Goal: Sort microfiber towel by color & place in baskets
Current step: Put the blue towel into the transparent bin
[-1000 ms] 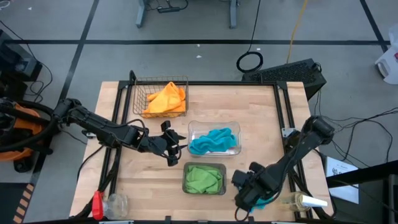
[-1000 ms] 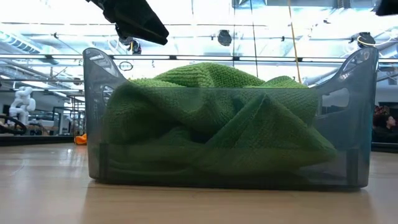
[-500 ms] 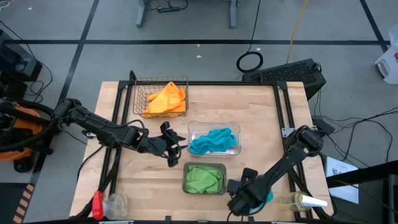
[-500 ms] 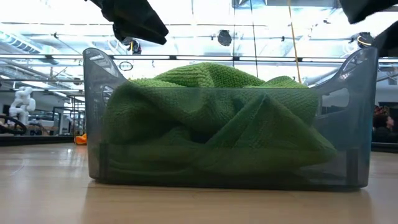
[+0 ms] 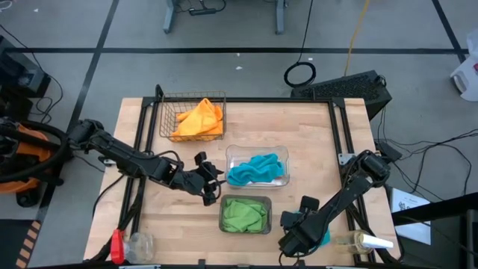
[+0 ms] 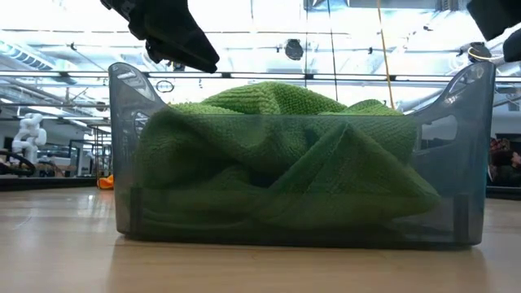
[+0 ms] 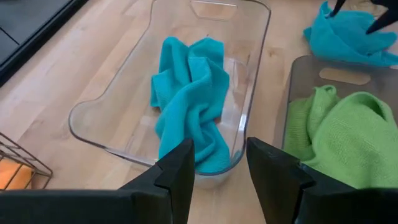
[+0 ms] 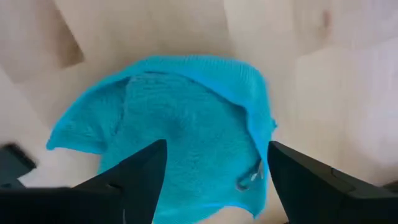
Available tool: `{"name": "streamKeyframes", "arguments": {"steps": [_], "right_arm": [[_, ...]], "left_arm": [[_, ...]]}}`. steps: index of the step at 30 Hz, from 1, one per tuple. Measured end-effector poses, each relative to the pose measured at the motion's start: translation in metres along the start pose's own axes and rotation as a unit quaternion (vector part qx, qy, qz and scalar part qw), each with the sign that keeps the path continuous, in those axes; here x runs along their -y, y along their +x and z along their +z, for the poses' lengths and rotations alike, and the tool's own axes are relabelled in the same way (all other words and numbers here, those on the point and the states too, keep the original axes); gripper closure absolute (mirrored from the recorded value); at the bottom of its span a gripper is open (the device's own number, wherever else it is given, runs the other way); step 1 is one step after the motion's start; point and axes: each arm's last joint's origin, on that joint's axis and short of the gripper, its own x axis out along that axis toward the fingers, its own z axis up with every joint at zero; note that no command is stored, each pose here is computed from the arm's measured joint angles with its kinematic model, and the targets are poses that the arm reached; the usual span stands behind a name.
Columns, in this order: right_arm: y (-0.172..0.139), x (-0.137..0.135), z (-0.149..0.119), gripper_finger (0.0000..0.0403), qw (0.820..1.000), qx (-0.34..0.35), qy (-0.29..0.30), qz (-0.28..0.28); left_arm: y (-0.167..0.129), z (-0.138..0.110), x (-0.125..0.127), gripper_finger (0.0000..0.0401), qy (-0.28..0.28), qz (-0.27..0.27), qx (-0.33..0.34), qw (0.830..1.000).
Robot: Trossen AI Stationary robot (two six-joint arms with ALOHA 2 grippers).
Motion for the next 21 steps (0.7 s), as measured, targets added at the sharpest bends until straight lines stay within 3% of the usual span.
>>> {"name": "streamKeyframes", "arguments": {"steps": [5, 9, 13, 19, 21], "right_arm": [[0.021, -0.006, -0.001, 0.0141, 0.999, 0.016, 0.0, 0.027], [0.046, -0.006, -0.004, 0.0172, 0.999, 0.023, 0.023, 0.043], [0.054, -0.005, -0.007, 0.0237, 0.998, 0.025, 0.031, 0.05], [0.052, -0.004, -0.007, 0.0378, 0.998, 0.029, 0.018, 0.05], [0.047, -0.006, -0.007, 0.0387, 0.998, 0.029, 0.011, 0.047]], "left_arm": [[0.0, 0.0, 0.0, 0.0248, 0.0, 0.0, 0.0, 1.0], [0.0, 0.0, 0.0, 0.0248, 0.002, 0.0, 0.001, 1.0], [0.0, 0.0, 0.0, 0.0248, 0.003, 0.002, 0.002, 1.0], [0.0, 0.0, 0.0, 0.0248, 0.002, 0.004, 0.003, 1.0], [0.0, 0.001, 0.0, 0.0248, 0.002, 0.004, 0.004, 1.0]]}}
